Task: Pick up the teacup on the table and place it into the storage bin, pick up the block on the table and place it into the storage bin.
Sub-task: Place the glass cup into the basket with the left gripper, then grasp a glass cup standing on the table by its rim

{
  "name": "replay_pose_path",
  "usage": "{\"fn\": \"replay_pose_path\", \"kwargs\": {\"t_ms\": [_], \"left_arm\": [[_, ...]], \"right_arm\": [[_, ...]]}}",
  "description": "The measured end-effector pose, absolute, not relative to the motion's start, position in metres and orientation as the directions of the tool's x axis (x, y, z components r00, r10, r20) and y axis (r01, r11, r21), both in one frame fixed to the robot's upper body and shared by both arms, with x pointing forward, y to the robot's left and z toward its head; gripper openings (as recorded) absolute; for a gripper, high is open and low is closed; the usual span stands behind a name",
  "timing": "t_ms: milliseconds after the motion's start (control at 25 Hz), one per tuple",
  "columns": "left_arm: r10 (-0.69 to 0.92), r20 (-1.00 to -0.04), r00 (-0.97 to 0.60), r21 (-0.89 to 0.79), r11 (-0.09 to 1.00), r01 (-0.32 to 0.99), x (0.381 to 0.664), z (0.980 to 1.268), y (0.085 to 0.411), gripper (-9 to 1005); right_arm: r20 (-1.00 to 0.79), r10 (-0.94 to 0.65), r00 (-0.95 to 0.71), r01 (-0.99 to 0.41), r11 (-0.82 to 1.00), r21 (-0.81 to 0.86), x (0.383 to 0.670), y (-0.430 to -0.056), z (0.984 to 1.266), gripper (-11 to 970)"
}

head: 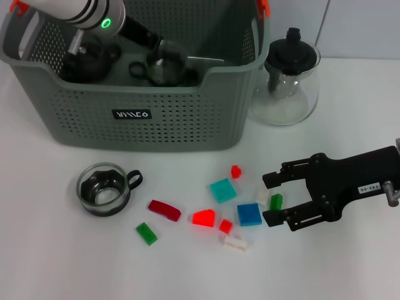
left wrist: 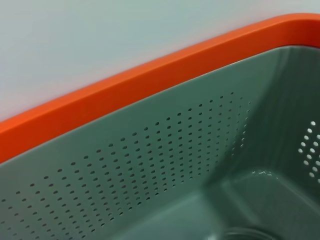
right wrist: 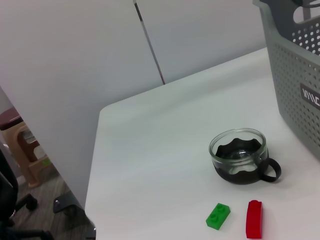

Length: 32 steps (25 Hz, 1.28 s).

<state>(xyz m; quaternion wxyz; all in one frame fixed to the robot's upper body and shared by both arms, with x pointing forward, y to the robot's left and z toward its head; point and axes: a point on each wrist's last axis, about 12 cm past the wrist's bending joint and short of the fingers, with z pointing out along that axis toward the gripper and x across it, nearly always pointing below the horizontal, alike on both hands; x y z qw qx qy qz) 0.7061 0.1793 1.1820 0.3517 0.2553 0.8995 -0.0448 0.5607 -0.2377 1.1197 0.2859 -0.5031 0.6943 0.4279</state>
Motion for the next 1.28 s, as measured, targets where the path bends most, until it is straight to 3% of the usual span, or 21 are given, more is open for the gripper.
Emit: {"fn": "replay_pose_path", "kwargs": {"t_ms": [480,840,920,1040,1200,1280], "left_arm": [[0.392,-0.683,-0.616,0.077,0.878,0.473,0.705,1.196,0.189,226],[0.153,-0.840,-0.521,-0.147,0.859,0.490,0.682,1.269,0.219,590],[0.089,-0.873,-0.480,-0.221,0.804,0.552,0.667,1.283,0.229,664],[0.048,-0.924,-0.380,-0.262,0.644,0.719,0.634,1.297,0.242,664],[0.074,-0.975,-0.210,-0.163,0.407,0.899,0.584,1.297,0.257,665],[0.118,-0.980,-0.162,-0.113,0.346,0.932,0.565,1.290,0.263,665]], "right_arm": [[-0.827,-0.453,-0.334,-0.942,0.130,0.309,0.560,-0.239,1.119,837],[-0.825,-0.454,-0.336,-0.941,0.137,0.308,0.559,-0.242,1.118,837],[-0.825,-0.455,-0.336,-0.942,0.138,0.307,0.559,-0.243,1.118,837],[-0.829,-0.453,-0.328,-0.944,0.138,0.299,0.559,-0.244,1.119,838],[-0.834,-0.447,-0.324,-0.946,0.140,0.293,0.560,-0.245,1.119,838],[-0.836,-0.442,-0.325,-0.946,0.142,0.292,0.560,-0.245,1.120,838]]}}
